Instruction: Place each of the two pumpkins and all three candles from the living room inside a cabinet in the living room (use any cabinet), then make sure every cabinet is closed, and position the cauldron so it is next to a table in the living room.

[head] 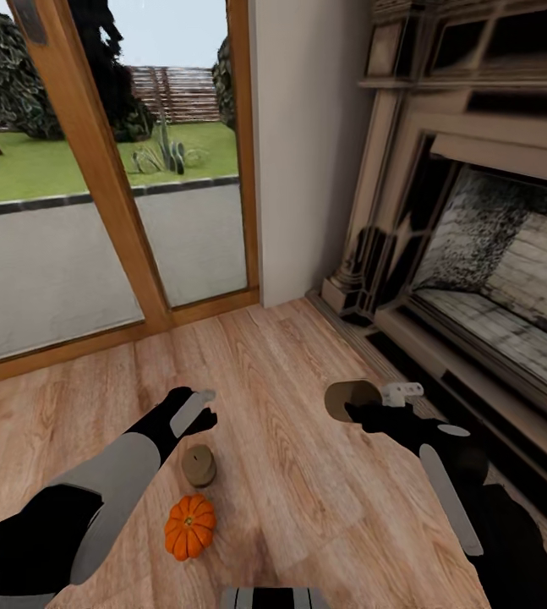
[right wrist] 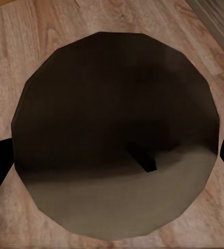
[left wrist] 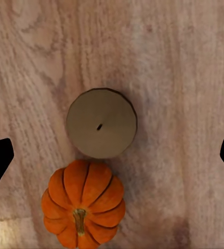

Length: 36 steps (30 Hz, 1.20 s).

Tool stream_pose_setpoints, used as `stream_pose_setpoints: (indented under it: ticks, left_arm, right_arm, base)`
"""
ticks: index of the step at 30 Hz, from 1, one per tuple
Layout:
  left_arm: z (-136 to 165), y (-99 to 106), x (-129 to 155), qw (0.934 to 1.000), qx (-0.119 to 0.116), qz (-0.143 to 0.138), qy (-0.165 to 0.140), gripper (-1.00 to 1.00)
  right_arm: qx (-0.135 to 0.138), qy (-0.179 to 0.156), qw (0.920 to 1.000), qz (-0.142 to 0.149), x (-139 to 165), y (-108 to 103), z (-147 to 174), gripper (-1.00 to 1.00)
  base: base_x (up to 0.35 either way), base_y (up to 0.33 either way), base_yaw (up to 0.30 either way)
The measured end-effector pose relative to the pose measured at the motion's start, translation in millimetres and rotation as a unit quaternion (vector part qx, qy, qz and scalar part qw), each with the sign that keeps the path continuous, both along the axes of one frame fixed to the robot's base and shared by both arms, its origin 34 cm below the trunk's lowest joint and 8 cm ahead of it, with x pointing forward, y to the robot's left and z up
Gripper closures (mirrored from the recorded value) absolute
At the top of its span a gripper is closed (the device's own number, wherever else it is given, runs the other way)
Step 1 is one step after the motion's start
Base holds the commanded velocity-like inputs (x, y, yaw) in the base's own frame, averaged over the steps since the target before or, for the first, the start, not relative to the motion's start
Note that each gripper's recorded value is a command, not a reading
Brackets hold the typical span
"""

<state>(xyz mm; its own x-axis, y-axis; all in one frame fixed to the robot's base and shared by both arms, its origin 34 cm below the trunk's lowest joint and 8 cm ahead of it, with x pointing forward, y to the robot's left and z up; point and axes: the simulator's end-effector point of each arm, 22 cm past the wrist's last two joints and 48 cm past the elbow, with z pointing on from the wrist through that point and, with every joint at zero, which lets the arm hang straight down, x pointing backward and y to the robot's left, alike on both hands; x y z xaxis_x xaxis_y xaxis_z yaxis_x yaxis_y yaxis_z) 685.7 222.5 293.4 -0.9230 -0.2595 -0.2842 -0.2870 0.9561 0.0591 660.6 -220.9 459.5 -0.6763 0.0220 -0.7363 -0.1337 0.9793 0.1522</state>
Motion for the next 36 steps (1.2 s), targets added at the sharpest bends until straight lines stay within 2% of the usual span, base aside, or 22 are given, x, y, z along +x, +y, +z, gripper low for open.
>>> stream_pose_setpoints:
  ticks: [12, 17, 19, 22, 27, 36]
  left_arm:
    - [-31.7, 8.3, -11.4, 0.9997, 0.007, 0.001, 0.023, -1.0]
    - [-45.3, 17.1, -17.5, 0.9993, 0.013, 0.004, 0.035, -1.0]
    - [-50.4, 19.2, -19.7, 0.9991, 0.015, 0.004, 0.039, -1.0]
    - [-57.7, 20.6, -22.5, 0.9989, 0.016, 0.004, 0.044, -1.0]
    - [-68.4, 21.0, -25.4, 0.9985, 0.017, 0.003, 0.052, -1.0]
    - [-84.6, 20.6, -27.3, 0.9977, 0.019, 0.002, 0.065, -1.0]
  right_arm:
    - [0.002, 0.018, 0.9998, -0.002, 0.0, -1.2, -25.7, 1.0]
    - [0.033, -0.013, 0.9986, -0.038, 14.1, -32.2, -19.2, 1.0]
    - [0.067, -0.029, 0.9968, -0.034, 18.1, -33.9, -12.7, 1.0]
    - [0.091, -0.039, 0.9947, -0.028, 19.7, -37.0, -10.9, 1.0]
    - [0.105, -0.039, 0.9934, -0.024, 19.5, -38.3, -17.6, 1.0]
    - [0.107, -0.023, 0.9937, -0.025, 17.0, -38.1, -39.4, 1.0]
  base:
    - [0.0, 0.0, 0.0]
    - [0.0, 0.0, 0.0]
    - [0.0, 0.0, 0.0]
    - [0.0, 0.0, 0.0]
    - [0.0, 0.0, 0.0]
    - [0.0, 0.0, 0.0]
